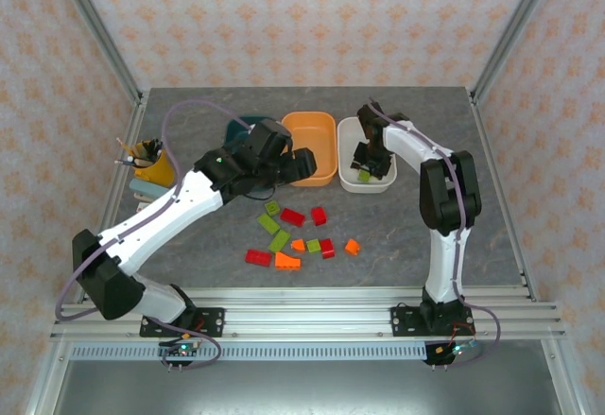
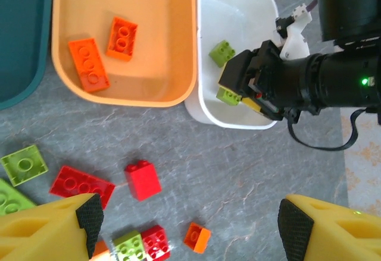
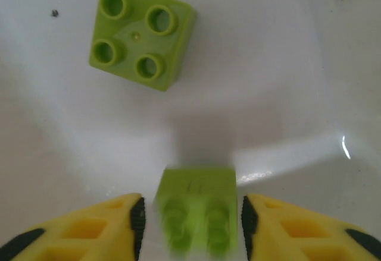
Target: Sort the legos into containers by color
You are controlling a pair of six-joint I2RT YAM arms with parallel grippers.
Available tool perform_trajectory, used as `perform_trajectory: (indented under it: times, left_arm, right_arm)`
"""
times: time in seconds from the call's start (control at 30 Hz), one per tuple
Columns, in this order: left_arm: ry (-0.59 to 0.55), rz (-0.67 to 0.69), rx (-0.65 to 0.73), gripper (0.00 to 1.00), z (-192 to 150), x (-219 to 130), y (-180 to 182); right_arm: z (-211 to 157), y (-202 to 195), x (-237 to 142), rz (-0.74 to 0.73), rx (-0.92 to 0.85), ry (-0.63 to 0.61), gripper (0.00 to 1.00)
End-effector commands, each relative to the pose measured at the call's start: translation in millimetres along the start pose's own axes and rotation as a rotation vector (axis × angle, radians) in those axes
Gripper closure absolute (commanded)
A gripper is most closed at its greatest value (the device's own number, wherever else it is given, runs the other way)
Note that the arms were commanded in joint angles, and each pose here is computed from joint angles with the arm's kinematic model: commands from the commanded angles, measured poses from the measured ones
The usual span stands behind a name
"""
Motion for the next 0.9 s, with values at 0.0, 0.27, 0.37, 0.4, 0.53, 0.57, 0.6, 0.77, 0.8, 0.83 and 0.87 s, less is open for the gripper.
perform_trajectory:
  times: [0.0,0.27,0.37,0.4,0.53,0.57,0.6,0.77,0.8,0.83,0.87]
  left_arm:
    - [-0.032,0.058,-0.038,0.20,-3,-13,17]
    - [-0.013,0.102,-0.057,0.20,-17,-20,37]
    - [0.000,0.140,-0.069,0.21,-23,-20,46]
    - [0.005,0.155,-0.077,0.21,-25,-21,50]
    - [0.067,0.318,-0.180,0.22,-44,-17,81]
    - [0.087,0.374,-0.223,0.22,-51,-15,92]
    - [0.103,0.410,-0.263,0.23,-59,-13,101]
    - [0.129,0.428,-0.581,0.24,-101,7,144]
    - [0.121,0.422,-0.639,0.24,-106,9,149]
    - [0.108,0.417,-0.698,0.24,-109,12,153]
    - [0.095,0.416,-0.751,0.24,-111,14,155]
  right_arm:
    - [3,6,-23,0.032,-0.031,-0.022,0.44]
    - [-6,3,-80,0.066,-0.054,-0.131,0.41]
    - [-22,4,-109,0.090,-0.097,-0.198,0.41]
    - [-30,6,-116,0.103,-0.119,-0.215,0.41]
    - [-80,22,-137,0.208,-0.287,-0.259,0.42]
    - [-98,27,-138,0.240,-0.351,-0.261,0.41]
    - [-115,32,-139,0.278,-0.416,-0.265,0.41]
    - [-205,45,-130,0.567,-0.711,-0.285,0.34]
    - [-219,44,-129,0.621,-0.757,-0.307,0.32]
    - [-236,42,-128,0.671,-0.815,-0.340,0.30]
    - [-248,39,-123,0.696,-0.851,-0.363,0.28]
Point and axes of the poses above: each hand's point on the last joint's axis, 136 mm out from that joint toward the fingers, its own x axis out along the fingers, its own y axis along the line the jaws close on, z = x × y, the point moved 10 cm from there along -x, back along the fingers, and after that the axes turned 1 degree about -x, right-handed, at the moved point
